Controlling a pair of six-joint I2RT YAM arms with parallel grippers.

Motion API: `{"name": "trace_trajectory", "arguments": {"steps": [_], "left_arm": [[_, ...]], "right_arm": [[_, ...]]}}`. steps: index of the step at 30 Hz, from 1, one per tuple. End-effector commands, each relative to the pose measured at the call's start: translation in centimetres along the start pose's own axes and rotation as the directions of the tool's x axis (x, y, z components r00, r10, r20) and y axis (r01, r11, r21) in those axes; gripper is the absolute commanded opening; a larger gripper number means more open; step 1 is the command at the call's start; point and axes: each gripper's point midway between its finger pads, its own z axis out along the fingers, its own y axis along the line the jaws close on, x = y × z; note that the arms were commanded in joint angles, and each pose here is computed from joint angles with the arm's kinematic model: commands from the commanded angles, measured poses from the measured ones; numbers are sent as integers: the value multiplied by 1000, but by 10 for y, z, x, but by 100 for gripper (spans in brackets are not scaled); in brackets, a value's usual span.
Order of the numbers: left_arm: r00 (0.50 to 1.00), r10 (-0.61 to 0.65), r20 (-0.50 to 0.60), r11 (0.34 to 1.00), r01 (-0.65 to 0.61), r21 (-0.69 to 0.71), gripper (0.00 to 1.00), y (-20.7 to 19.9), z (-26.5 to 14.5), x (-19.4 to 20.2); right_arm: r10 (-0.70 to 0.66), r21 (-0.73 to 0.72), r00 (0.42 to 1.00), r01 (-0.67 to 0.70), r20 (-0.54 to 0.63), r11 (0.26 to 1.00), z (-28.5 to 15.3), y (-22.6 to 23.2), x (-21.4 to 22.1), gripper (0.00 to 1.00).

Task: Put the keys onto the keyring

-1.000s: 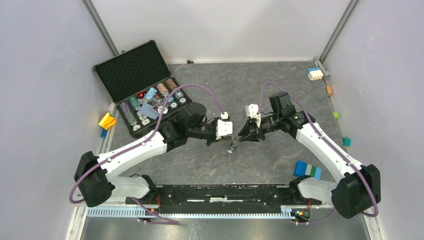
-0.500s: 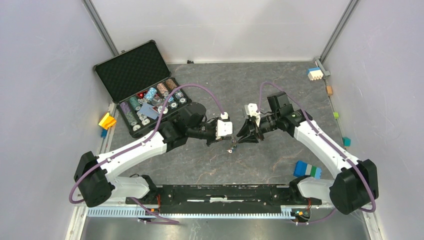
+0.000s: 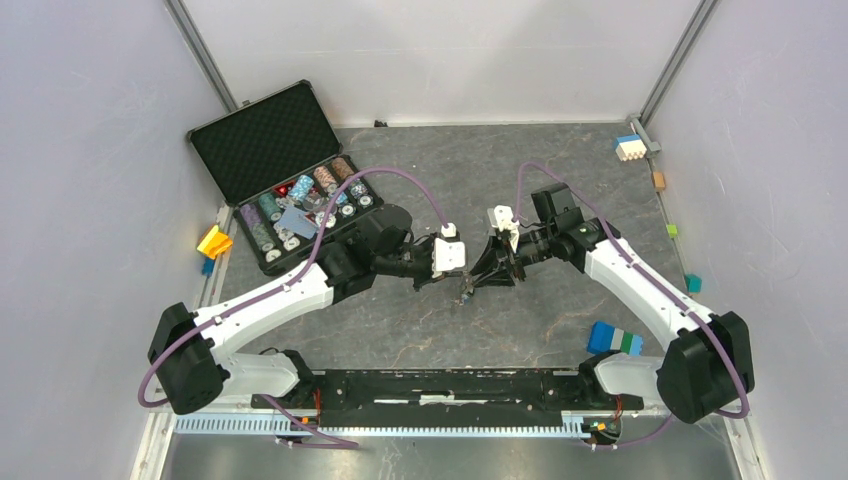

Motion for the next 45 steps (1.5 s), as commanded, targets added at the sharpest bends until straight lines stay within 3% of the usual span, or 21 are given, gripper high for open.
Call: {"name": "trace_trajectory", "arguments": {"steps": [1, 7, 20, 38, 43, 45], "left_arm": [[997, 16, 80, 998, -11, -63, 2, 14, -4, -25], [995, -18, 98, 998, 24, -62, 2, 15, -3, -29], [988, -60, 141, 997, 65, -34, 2, 9, -4, -30], [970, -123, 209, 992, 123, 10, 2, 8, -2, -36], [970, -128, 208, 992, 127, 19, 2, 6, 0, -34], [970, -126, 206, 992, 125, 15, 2, 7, 0, -34]], "right_arm": [[-25, 7, 1000, 25, 7, 1000, 2, 0, 0, 34], [-22, 19, 1000, 22, -5, 1000, 3, -1, 6, 31], [-25, 36, 1000, 26, -11, 999, 3, -2, 8, 0], [-11, 8, 1000, 11, -23, 1000, 14, 1, 14, 0], [-13, 10, 999, 14, -32, 1000, 14, 0, 13, 6], [-16, 13, 999, 17, -38, 1000, 13, 1, 13, 13]]}}
